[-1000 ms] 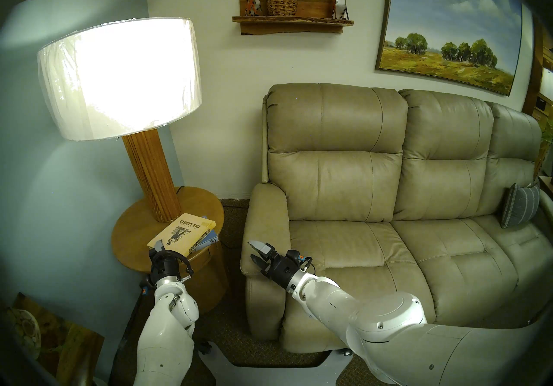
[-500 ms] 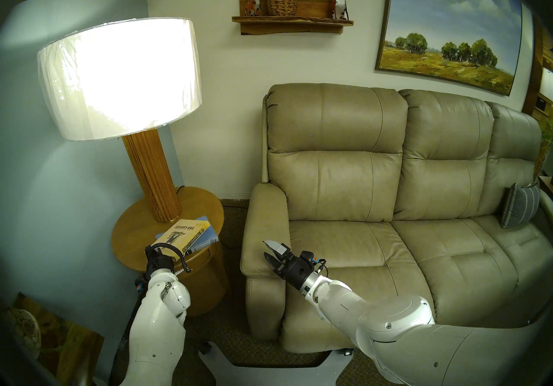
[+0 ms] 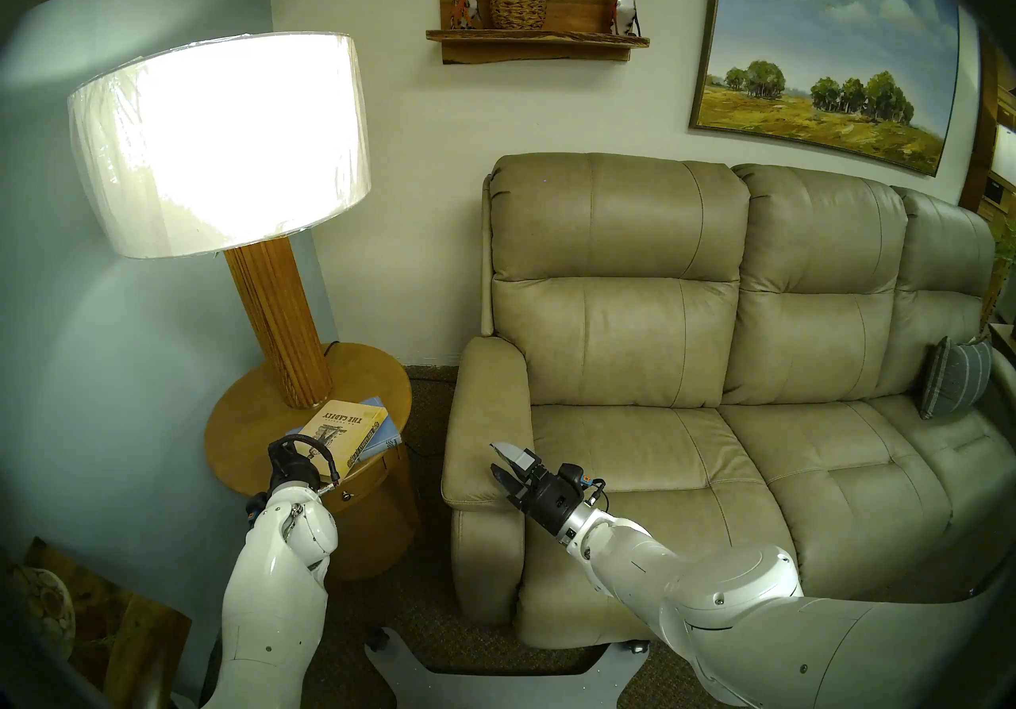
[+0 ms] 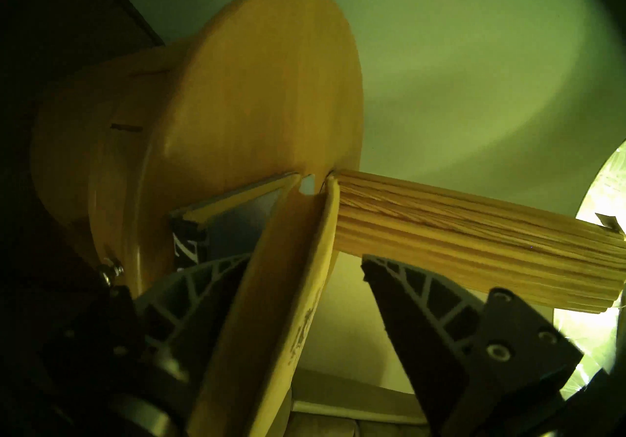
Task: Move books from sofa to side table
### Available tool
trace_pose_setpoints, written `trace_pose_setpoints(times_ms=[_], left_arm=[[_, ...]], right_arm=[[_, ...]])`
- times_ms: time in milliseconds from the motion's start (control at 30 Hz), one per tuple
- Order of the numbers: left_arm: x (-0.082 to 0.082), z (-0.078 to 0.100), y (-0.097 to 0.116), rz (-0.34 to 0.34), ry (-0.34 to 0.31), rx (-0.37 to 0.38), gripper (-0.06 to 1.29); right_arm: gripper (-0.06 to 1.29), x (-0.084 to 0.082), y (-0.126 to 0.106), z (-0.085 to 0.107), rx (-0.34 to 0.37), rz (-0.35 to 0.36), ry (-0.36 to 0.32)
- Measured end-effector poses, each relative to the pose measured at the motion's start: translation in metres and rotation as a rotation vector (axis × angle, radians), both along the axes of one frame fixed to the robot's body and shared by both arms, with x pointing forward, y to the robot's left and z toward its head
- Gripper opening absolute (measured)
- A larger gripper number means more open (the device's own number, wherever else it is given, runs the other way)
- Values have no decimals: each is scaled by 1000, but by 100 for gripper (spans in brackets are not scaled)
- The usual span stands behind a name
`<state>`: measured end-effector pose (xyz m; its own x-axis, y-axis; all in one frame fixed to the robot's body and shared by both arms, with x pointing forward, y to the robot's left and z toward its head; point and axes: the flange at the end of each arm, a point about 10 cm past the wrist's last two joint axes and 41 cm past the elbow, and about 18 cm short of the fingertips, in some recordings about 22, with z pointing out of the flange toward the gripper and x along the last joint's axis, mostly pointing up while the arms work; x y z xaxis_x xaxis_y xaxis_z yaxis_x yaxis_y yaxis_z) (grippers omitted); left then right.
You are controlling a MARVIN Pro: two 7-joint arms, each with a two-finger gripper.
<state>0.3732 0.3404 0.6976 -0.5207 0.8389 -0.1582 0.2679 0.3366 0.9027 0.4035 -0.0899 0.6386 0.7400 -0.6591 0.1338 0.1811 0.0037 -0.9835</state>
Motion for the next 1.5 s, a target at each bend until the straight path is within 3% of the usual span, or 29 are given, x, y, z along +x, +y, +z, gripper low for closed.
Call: trace_pose_setpoints(times_ms=[200,600,700,967,1500], left_arm=[[-9,1,4,8,23,-37,87],[-23,-1,11,22,48,-94,120],[-23,-4,16,41,57,-91,121],[-13,-12,32,79,83,-66,121],[7,2,46,107,40,-13,121]], right_arm=[[124,-1,0,0,2,-2,0],[124,-2,-2,-2,2,-11,2],[124,-2,-3,-2,2,-13,3],[124,-3,-5,-4,-1,-17,4],[124,-5,-7,-5,-5,-21,3]])
